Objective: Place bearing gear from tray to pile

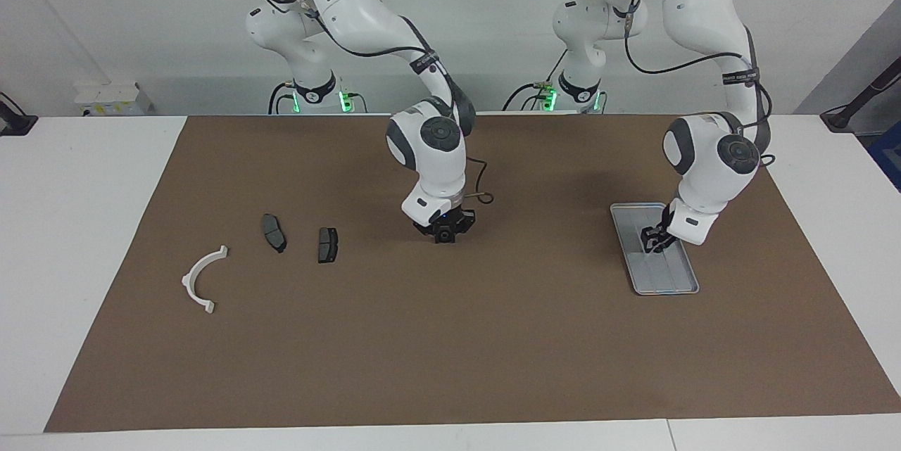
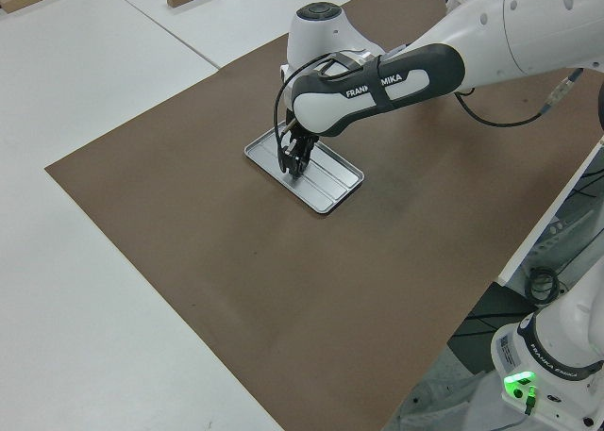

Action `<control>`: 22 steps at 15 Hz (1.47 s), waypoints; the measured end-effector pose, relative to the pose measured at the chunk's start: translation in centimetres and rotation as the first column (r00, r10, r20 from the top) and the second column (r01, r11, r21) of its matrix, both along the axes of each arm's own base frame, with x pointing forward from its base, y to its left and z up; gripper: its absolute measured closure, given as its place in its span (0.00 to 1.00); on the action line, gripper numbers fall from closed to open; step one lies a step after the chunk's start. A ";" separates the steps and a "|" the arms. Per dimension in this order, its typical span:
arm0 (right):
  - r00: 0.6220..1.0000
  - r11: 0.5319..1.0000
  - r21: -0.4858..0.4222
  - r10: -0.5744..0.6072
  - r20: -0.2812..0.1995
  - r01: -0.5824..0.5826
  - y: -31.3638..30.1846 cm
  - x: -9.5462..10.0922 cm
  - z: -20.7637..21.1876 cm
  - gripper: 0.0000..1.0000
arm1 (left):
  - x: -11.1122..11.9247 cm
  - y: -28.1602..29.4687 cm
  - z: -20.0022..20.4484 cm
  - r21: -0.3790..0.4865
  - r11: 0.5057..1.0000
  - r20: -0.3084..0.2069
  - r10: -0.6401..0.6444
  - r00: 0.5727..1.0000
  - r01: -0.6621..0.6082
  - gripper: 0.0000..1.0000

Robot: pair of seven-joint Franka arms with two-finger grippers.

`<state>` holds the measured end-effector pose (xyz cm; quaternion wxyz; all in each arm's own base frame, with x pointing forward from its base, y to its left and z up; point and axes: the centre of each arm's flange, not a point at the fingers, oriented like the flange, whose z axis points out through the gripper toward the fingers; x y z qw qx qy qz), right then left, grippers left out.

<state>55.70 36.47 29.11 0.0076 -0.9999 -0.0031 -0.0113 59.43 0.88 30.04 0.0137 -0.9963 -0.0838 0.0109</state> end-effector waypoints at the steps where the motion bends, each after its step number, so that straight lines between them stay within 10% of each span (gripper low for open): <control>1: 1.000 1.000 -0.006 -0.003 -0.008 0.003 -0.2 0.4 0.6 0.65 | 0.0 0.0 0.0 0.000 1.000 0.000 -0.004 1.000 0.004 0.56; 11: 0.981 0.981 0.002 0.194 0.013 -0.194 -25.0 12.1 18.0 0.65 | 0.0 0.0 0.0 -0.001 0.999 0.020 -0.033 0.999 0.033 0.76; 16: 0.938 0.939 -0.022 0.345 0.039 -0.344 -40.2 14.0 15.6 0.65 | 0.8 -4.8 1.7 -0.029 0.999 0.035 -0.012 0.999 0.013 0.76; 22: 0.930 0.930 -0.008 0.369 0.004 -0.369 -42.4 12.4 5.3 0.65 | 0.3 -22.0 8.6 -0.081 0.989 0.040 0.129 0.991 -0.126 0.76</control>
